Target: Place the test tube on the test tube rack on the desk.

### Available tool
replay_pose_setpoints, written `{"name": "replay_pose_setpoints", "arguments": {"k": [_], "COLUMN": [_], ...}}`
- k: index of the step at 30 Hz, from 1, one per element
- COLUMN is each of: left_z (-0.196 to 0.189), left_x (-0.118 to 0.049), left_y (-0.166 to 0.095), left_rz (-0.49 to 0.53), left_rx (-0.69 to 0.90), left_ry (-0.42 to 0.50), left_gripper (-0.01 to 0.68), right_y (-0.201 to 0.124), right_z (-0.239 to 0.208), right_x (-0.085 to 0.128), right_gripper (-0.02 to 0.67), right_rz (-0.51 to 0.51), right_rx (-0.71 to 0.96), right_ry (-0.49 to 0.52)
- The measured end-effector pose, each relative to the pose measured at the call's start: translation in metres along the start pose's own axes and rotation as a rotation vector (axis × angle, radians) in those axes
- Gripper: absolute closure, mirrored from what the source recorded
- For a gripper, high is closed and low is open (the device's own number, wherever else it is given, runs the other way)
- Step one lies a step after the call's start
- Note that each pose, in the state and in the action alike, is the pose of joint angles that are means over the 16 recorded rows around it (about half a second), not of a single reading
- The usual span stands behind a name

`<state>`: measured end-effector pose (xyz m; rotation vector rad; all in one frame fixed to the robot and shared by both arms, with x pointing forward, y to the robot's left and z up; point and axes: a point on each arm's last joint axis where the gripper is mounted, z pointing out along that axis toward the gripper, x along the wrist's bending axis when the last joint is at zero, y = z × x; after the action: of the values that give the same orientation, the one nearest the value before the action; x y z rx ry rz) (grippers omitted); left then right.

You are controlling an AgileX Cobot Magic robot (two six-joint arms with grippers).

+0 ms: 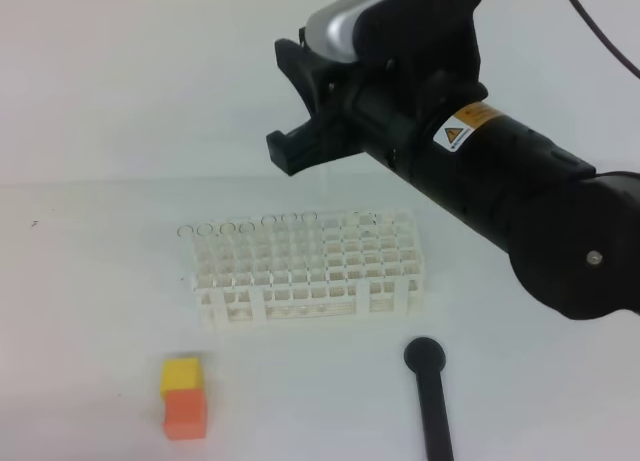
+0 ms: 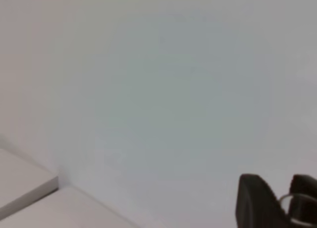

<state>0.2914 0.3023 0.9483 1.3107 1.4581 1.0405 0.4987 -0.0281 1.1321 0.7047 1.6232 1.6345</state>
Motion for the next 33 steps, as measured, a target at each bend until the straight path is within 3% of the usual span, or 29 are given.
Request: {"name": "replay_pose_setpoints", "arguments": {"k": [10,21,27,33], "left_z": [0.0,0.0,0.0,0.0], "left_x": [0.0,0.0,0.0,0.0], "left_y": [0.001,0.001,0.001,0.001], "left_rz": [0.003,0.01,0.01,0.011], "left_rx": [-0.007,-0.007,-0.007,-0.007], "left_ry": [0.0,0.0,0.0,0.0], "left_gripper": [0.673,0.673,0.673,0.673], "right_y": [-0.017,-0.045,-0.046,-0.041], "right_z": [0.014,0.026,0.026,0.023], "right_x": [0.0,-0.001,-0.002,0.0], "right_gripper": [0.529,0.529,0.529,0.529], "right_rz": [-0.043,-0.093,-0.075,-0.047], "right_rx": [-0.055,0.036,0.043,0.051], "right_ry": [-0.045,-0.069,-0.021,0.097]}}
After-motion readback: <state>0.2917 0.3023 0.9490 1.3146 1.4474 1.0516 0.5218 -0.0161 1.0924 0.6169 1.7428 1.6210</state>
